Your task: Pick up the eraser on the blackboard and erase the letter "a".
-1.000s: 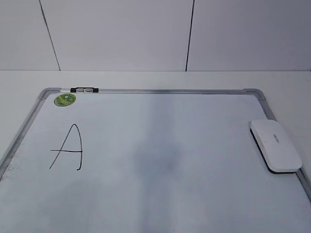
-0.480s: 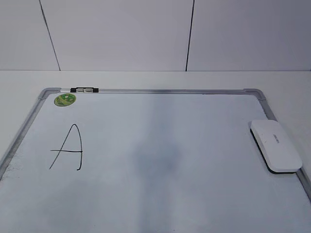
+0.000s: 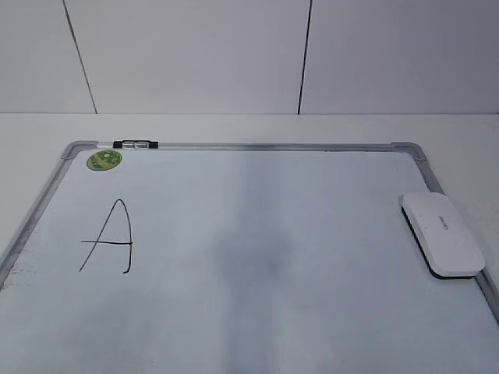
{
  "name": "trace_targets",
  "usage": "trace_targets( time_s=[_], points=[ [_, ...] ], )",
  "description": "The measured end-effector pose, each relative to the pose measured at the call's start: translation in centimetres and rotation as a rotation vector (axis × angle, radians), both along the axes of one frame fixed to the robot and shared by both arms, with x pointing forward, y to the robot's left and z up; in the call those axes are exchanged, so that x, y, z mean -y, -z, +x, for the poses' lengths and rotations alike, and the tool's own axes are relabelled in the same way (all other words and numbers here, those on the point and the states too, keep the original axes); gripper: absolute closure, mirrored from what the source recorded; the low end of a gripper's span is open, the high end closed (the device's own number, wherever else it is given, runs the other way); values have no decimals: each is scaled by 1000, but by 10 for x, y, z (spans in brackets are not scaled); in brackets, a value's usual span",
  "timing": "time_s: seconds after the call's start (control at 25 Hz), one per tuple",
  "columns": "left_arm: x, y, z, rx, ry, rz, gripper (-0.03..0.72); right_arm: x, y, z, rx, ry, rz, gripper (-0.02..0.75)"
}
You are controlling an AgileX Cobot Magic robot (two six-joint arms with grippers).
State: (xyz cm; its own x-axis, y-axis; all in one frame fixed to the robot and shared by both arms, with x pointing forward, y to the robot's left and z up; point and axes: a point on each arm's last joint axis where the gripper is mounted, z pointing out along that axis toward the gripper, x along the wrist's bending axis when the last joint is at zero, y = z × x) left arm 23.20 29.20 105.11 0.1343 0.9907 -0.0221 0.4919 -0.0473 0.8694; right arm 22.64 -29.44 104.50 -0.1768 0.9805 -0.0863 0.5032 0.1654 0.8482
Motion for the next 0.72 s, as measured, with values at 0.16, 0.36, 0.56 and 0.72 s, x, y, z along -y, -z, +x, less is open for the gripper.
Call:
trace_targets(
  time_s=[0.16,0.36,0.56,0.72],
  points=[
    [0,0,0,0,0,0,454,0,0,0,0,31,0,146],
    [0,0,0,0,19,-2,454,-2,1,1,0,139,0,146],
    [0,0,0,0,49,-2,454,-2,1,1,0,158,0,146],
    [0,0,0,0,49,-2,454,-2,1,1,0,158,0,146]
  ],
)
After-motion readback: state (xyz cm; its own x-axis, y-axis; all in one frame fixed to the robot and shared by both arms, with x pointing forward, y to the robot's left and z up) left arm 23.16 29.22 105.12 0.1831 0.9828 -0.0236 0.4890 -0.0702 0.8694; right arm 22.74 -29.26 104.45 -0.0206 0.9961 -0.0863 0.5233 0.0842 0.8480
